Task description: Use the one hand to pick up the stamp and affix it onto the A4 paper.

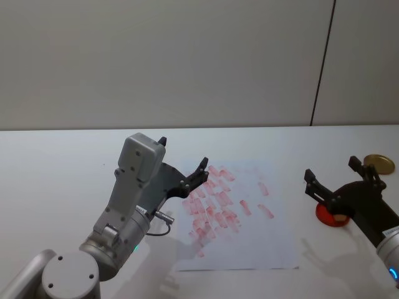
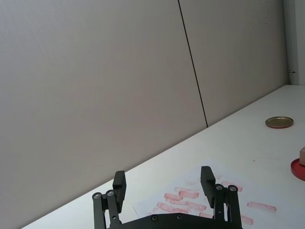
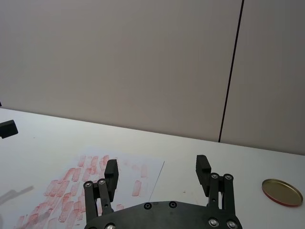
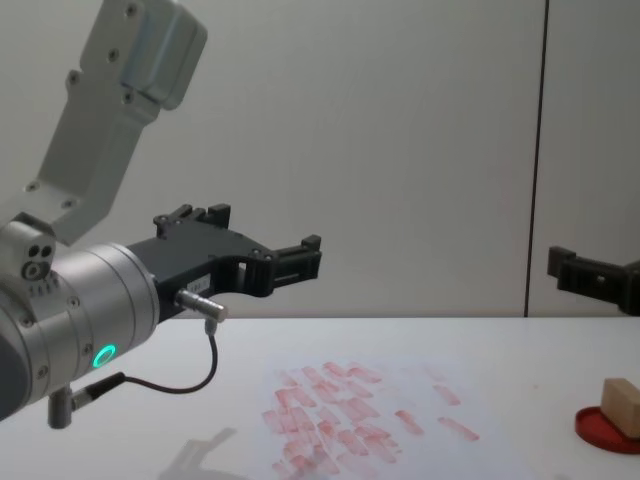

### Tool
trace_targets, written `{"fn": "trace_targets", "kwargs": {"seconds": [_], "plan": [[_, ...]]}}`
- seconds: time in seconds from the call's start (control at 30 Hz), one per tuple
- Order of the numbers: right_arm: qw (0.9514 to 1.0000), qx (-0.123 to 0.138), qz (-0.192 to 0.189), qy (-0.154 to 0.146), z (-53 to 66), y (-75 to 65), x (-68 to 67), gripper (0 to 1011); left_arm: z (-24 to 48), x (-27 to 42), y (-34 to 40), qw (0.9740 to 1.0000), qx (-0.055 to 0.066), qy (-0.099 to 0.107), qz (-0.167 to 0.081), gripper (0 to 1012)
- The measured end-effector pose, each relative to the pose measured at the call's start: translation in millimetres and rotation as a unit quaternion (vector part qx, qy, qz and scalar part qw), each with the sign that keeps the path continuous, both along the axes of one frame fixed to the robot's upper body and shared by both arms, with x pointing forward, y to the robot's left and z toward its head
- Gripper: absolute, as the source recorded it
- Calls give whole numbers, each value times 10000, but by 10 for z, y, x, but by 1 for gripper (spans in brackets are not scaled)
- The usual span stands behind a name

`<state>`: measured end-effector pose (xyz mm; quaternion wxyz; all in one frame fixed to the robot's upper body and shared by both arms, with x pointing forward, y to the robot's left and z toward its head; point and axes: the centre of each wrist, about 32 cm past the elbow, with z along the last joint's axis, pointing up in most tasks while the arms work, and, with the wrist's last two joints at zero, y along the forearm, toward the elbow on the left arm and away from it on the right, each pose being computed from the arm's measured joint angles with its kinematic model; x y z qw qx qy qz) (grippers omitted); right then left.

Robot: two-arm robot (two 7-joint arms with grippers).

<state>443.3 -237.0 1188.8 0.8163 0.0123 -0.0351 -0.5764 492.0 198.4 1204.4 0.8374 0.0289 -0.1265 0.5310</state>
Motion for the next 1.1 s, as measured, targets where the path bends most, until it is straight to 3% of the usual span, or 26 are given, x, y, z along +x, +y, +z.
{"fn": "trace_targets", "kwargs": {"seconds": [0.87, 1.1], "plan": [[10000, -1, -5, 8, -1, 1, 1, 1001, 0, 0, 0, 10000, 0, 0, 0, 993], [9998, 22, -104, 163, -2, 61, 9, 1001, 0, 0, 0, 10000, 0, 0, 0, 993]]}}
